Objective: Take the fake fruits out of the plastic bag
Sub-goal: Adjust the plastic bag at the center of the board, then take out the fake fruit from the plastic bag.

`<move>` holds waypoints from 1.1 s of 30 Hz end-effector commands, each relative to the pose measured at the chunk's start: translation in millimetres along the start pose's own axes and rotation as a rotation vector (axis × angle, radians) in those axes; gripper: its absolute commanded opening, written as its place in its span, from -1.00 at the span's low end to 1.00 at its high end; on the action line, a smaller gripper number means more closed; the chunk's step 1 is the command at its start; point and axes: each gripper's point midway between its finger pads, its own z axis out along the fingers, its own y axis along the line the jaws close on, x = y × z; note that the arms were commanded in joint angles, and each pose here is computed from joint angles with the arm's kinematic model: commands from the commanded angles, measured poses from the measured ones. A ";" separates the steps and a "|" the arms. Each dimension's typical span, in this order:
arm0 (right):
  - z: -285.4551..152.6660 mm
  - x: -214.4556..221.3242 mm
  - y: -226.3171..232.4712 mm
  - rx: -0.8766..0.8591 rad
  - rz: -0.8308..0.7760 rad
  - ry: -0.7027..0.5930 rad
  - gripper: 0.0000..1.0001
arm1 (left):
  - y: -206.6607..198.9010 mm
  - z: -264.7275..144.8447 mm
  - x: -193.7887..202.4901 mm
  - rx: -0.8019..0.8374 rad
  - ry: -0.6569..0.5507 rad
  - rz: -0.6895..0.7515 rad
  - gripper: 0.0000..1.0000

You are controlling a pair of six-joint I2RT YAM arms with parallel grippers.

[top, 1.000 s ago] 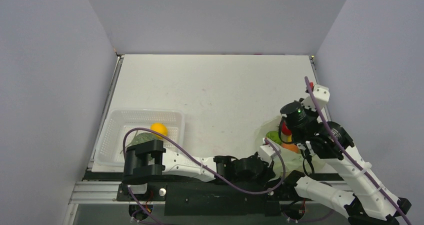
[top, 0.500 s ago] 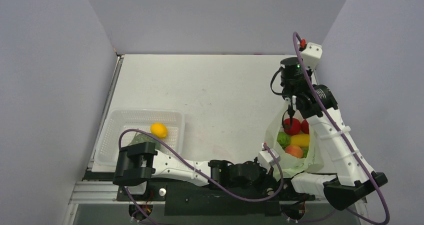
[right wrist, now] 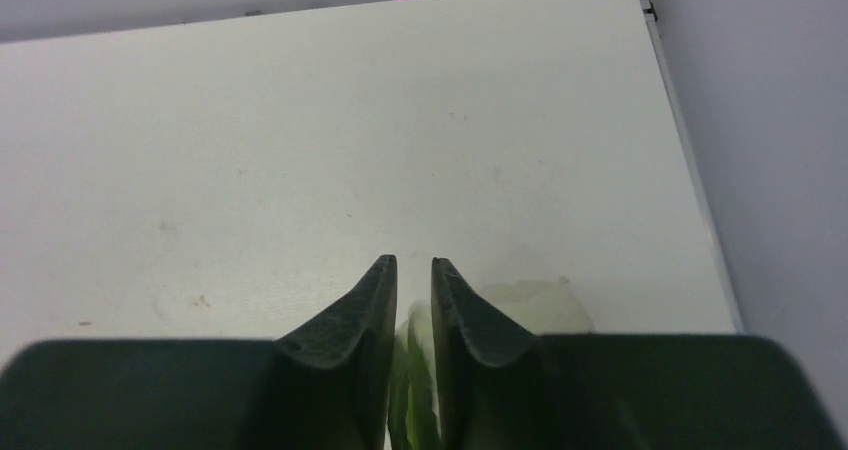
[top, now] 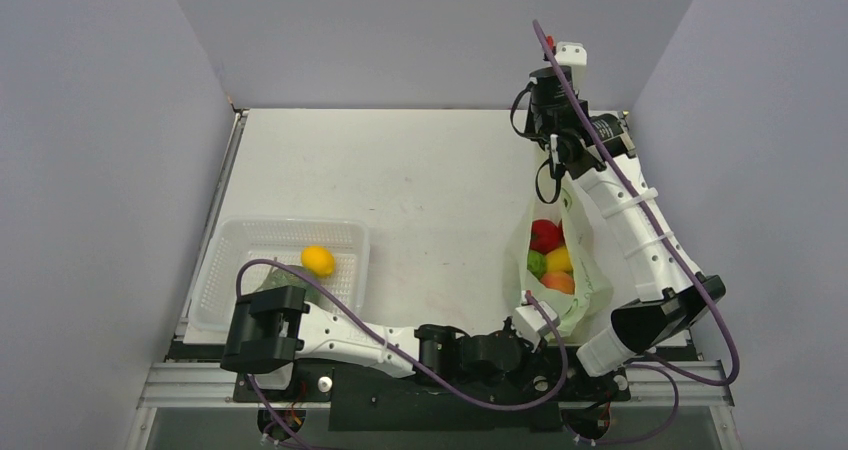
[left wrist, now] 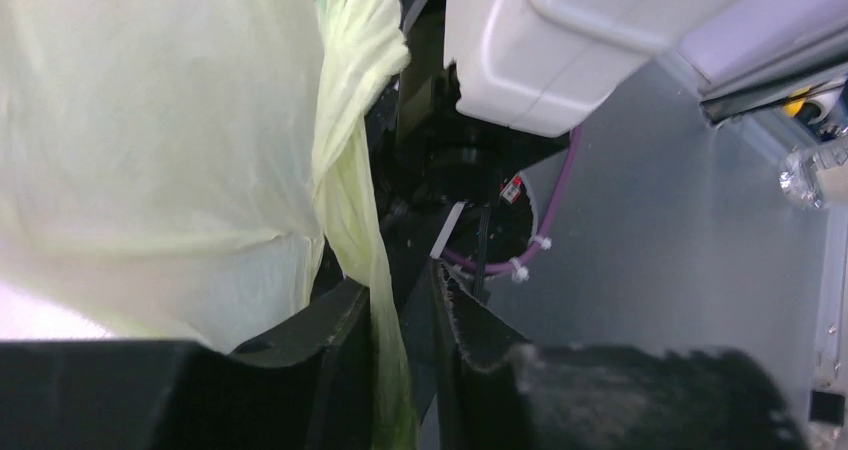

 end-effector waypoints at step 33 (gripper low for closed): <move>-112.8 312.1 -94.8 0.083 0.192 0.443 -0.14 | 35.7 -27.6 -156.6 0.127 -0.158 -0.209 -0.07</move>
